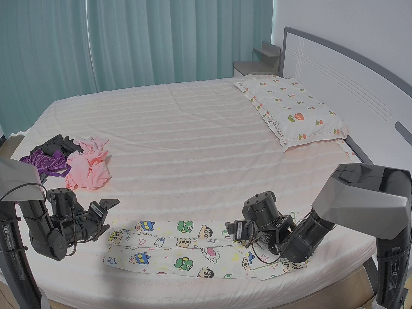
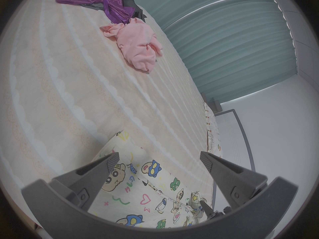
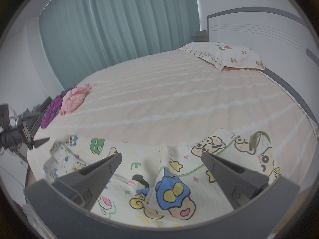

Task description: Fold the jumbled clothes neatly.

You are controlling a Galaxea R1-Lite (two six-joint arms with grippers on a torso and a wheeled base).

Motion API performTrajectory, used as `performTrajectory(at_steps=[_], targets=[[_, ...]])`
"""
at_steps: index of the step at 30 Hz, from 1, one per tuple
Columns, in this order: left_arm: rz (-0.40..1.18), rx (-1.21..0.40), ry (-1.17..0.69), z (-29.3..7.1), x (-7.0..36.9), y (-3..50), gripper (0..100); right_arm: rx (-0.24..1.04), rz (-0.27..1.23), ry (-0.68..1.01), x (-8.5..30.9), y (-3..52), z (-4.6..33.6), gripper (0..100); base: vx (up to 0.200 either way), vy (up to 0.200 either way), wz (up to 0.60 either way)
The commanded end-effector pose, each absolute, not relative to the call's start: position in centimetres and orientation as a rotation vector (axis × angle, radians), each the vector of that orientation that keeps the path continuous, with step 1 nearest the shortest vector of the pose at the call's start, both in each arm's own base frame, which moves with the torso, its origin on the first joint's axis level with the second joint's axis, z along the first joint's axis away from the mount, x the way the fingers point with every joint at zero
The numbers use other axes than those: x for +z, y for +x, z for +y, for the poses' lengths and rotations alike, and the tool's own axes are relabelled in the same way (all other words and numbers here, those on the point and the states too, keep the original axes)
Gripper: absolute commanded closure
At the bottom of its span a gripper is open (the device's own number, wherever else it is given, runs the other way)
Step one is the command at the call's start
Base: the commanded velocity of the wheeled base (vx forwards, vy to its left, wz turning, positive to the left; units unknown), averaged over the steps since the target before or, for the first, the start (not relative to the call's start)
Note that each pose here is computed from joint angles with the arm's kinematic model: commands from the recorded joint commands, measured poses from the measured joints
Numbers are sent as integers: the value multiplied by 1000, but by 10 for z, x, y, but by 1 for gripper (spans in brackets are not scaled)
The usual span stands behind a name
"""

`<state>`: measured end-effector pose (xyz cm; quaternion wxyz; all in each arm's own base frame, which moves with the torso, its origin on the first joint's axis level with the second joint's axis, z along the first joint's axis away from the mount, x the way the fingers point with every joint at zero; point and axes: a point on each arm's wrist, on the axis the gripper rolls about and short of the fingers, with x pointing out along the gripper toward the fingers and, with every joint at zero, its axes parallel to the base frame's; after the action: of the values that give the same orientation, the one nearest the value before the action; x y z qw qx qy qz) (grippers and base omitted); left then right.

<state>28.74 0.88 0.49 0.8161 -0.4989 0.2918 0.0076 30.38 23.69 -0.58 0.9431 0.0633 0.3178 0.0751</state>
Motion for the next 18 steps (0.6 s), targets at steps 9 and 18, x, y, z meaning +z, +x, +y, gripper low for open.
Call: performTrajectory(at_steps=[9,18], targets=[[623,20,-1062,9,4,287,0,-7,752,348,-16,302,189,0,0,0,0],[616,-8,-1063,5,21,269,0,-41,684,541,24,299,170,0,0,0,0]])
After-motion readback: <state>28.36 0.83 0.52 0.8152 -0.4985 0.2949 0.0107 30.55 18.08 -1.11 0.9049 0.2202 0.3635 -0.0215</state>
